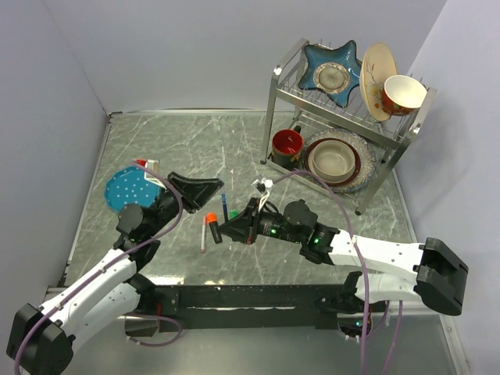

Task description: Insert the pens into the pen caps

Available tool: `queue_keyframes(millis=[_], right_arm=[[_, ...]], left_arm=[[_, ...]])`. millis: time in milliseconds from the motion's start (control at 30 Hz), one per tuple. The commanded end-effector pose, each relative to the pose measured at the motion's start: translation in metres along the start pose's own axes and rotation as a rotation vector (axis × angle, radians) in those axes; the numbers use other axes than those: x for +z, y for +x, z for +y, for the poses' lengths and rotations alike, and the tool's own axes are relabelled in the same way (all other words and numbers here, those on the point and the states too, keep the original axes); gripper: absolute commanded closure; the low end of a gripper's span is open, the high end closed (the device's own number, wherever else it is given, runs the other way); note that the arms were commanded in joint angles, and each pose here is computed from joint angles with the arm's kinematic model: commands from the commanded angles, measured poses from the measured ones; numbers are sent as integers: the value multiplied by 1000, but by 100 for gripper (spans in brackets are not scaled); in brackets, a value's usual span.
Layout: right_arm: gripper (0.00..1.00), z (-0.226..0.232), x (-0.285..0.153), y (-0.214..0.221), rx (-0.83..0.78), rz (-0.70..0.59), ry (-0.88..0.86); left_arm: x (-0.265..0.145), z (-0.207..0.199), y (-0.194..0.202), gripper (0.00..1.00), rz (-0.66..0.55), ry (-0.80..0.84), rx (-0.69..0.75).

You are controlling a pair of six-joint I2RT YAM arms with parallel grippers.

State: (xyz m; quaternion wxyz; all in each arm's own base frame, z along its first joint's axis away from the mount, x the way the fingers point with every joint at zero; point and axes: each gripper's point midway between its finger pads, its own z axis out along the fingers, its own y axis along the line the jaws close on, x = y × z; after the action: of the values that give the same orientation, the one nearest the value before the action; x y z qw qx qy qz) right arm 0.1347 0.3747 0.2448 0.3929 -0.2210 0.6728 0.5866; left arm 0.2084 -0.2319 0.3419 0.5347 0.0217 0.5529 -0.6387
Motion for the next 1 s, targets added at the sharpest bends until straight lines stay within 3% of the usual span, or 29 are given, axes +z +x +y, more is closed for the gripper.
queue_keyframes(millis=[0,267,433,467,567,600,633,800,967], right_arm=[[100,25,2,-42,-59,-111,-39],[100,25,8,-58,-78,-140,-15],[100,26,15,-61,-86,-113,-10],[100,25,15,-60,-89,-107,-5],[100,25,14,-61,-107,-109,-6],[100,24,13,-59,-110,-104,-2],[100,23,12,-57,-117,-99,-2],[100,24,7,-49,-109,-86,-15],[100,20,2,-41,-99,-77,-15]], left_arm=[[-6,-9,0,99,-13,31,3],[-18,-2,16,99,22,14,0],[-23,2,20,91,34,-12,13],[-24,1,20,88,35,-11,18],[-25,0,20,66,44,-21,32],[-24,-3,16,53,37,-21,36],[-24,-5,14,48,34,-17,41],[-21,-23,4,32,19,31,43],[-15,-21,6,28,59,7,57]])
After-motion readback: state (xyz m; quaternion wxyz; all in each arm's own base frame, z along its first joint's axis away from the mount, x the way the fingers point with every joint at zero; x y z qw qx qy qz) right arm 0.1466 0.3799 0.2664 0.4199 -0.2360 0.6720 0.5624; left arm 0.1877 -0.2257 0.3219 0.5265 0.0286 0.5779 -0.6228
